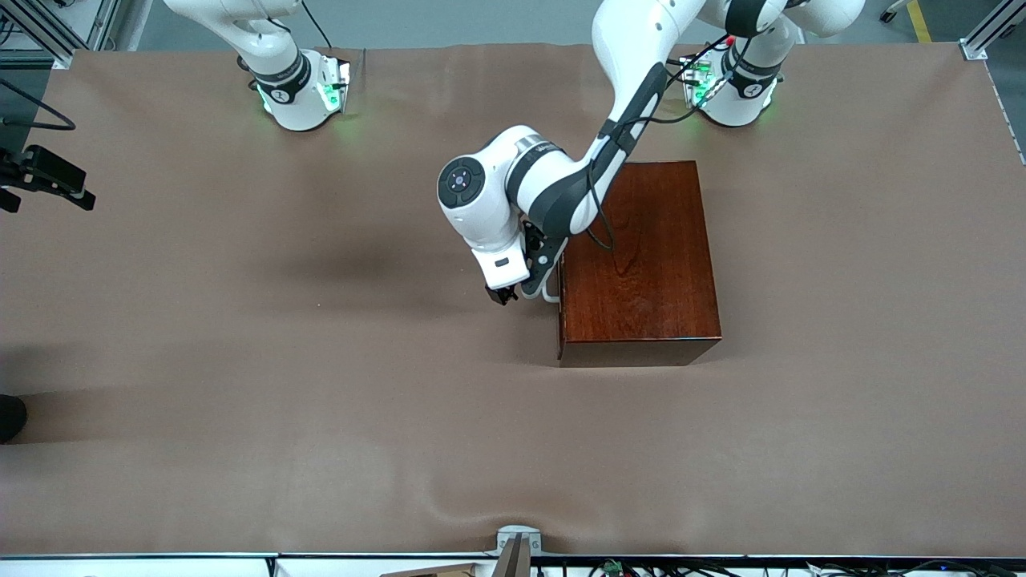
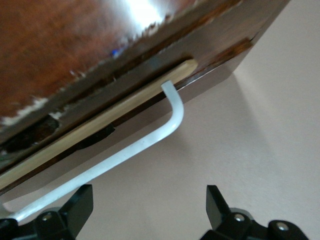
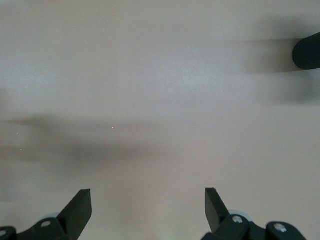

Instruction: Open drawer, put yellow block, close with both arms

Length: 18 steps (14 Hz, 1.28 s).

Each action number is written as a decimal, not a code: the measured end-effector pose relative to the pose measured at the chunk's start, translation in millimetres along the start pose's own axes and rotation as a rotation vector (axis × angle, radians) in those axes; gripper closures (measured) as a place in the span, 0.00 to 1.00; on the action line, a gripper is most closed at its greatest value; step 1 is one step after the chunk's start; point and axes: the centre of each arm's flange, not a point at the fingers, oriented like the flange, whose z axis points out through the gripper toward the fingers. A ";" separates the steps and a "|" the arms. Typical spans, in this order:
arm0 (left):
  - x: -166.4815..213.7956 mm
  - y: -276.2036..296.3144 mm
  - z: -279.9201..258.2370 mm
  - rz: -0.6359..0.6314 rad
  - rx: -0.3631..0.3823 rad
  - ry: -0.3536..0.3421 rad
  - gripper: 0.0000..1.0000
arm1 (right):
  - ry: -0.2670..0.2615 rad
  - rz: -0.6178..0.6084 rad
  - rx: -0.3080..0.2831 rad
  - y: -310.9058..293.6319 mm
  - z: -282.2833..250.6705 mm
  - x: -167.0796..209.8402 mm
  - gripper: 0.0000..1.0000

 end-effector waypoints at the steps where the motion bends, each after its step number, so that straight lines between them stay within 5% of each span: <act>1: 6.3 -0.2 -19.4 0.005 -0.024 -0.011 0.00 | -0.002 -0.001 0.000 -0.6 0.1 -0.2 0.00; 7: 139.7 -8.3 -134.1 0.071 -0.114 -0.058 0.00 | -0.005 -0.002 0.000 -1.2 0.3 -0.5 0.00; 11: 252.2 -26.9 -158.6 0.222 -0.077 -0.064 0.00 | -0.009 -0.002 0.001 -1.2 0.4 -0.9 0.00; 18: 389.4 -79.3 -179.7 0.506 -0.022 -0.105 0.00 | -0.048 0.000 0.005 -0.5 -1.3 -6.8 0.00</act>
